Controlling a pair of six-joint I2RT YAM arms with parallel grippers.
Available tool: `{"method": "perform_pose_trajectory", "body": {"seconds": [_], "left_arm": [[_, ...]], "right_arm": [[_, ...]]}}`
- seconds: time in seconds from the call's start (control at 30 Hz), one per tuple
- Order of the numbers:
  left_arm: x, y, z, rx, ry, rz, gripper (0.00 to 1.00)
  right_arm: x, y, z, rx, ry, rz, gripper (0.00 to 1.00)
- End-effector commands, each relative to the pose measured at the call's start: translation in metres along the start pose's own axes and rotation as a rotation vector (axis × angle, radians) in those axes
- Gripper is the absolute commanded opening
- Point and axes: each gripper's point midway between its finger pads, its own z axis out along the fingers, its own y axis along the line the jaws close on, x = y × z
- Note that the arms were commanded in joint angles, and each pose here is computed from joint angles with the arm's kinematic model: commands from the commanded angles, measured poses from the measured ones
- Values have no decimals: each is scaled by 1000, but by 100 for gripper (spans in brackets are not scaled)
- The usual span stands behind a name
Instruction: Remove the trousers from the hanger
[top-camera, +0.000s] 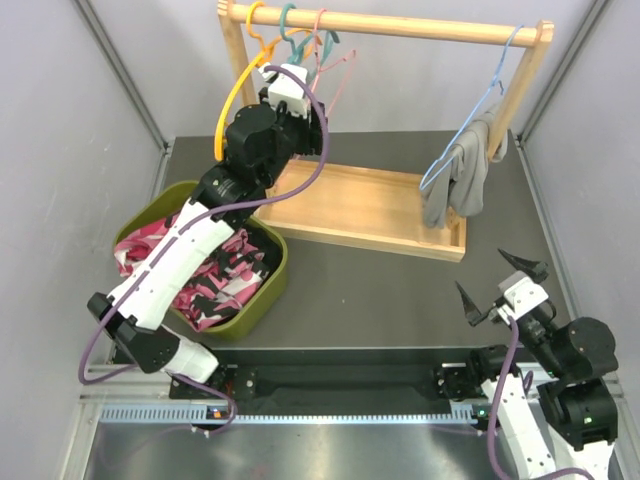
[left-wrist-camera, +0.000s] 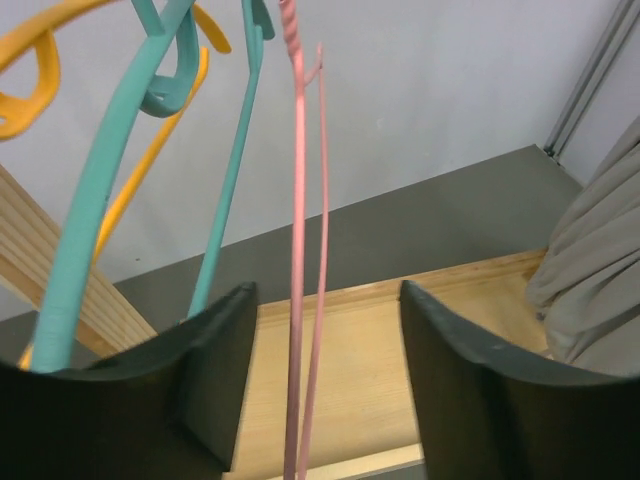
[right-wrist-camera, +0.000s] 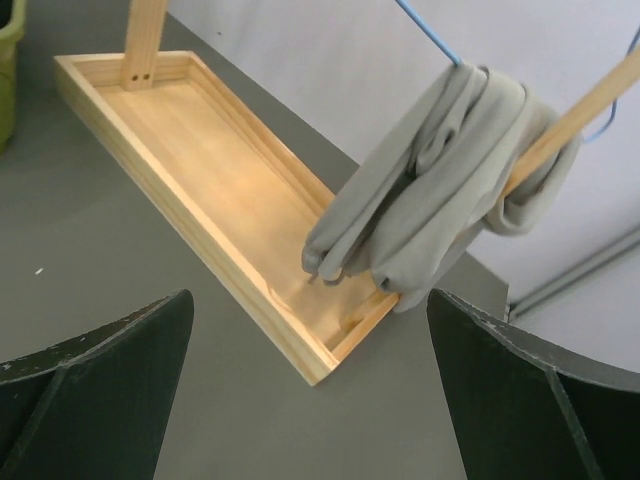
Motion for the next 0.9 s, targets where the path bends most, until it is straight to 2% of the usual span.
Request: {"method": "perform_pose_trajectory", "body": {"seconds": [0.0,0.07,0.13,0.17,0.33,0.5,0.73,0.87], "left_arm": [[-33,0,-26,39,-75,-62,68],[-38,0,-35,56,-78,-77,80],[-45,1,-49,69,-85,-85,84],[-46,-1,-54,88,-84,-90,90],[-48,-6,-80,149,-84,-125,93],[-43,-17,-98,233,-66,-159,95],[-47,-49,-114,415,-62,-220,95],[-48,-70,-108,505,-53,-245,96]], "right_arm": [[-3,-19,3,126,-22,85,100],[6,-21,7,150,0,124,100],[13,-25,11,177,17,149,100],[17,-26,13,186,26,170,100],[53,-34,39,227,128,272,100],[85,-28,69,181,203,374,100],[98,-18,85,103,174,363,100],[103,-27,82,137,185,348,100]]}}
